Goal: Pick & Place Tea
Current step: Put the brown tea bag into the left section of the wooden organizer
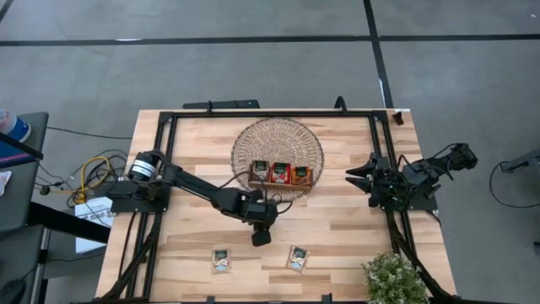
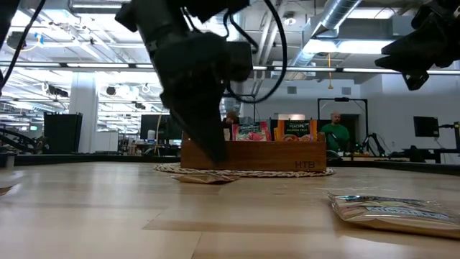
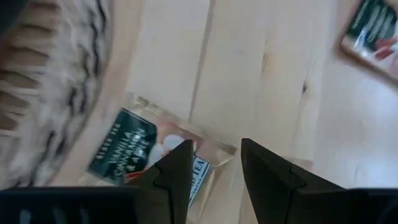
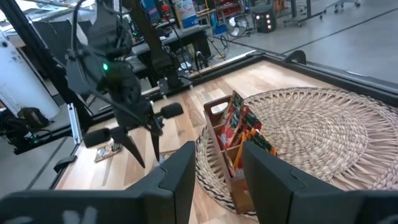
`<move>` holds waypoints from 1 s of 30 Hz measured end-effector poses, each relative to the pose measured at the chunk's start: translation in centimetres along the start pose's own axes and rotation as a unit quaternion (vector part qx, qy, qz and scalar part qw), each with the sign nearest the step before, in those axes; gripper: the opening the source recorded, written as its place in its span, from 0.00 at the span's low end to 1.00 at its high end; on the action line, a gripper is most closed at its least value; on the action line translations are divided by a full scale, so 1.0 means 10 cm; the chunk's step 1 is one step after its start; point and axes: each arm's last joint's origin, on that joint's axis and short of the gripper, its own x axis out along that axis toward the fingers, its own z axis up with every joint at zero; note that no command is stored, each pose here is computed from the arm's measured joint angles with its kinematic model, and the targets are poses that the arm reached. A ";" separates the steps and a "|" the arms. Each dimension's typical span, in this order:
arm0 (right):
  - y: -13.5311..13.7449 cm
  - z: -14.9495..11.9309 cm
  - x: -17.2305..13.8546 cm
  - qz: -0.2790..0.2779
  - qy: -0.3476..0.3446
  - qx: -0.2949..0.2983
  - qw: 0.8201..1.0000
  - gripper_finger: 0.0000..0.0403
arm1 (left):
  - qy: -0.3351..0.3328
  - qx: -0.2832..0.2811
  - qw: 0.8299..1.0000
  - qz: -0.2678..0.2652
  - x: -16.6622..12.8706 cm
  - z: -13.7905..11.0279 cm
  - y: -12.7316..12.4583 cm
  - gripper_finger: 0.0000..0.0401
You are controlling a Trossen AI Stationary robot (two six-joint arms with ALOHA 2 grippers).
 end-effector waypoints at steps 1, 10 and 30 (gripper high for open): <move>0.00 0.00 0.00 0.000 0.000 0.000 1.000 0.30 | 0.006 0.000 1.000 -0.003 0.03 -0.01 0.00 0.32; 0.00 0.00 0.00 0.000 0.000 0.000 1.000 0.30 | 0.074 -0.080 0.994 0.032 0.13 -0.15 0.06 0.32; 0.01 0.00 0.00 0.008 0.002 0.001 1.000 0.30 | 0.088 -0.267 0.957 0.071 -0.29 -0.18 0.09 0.32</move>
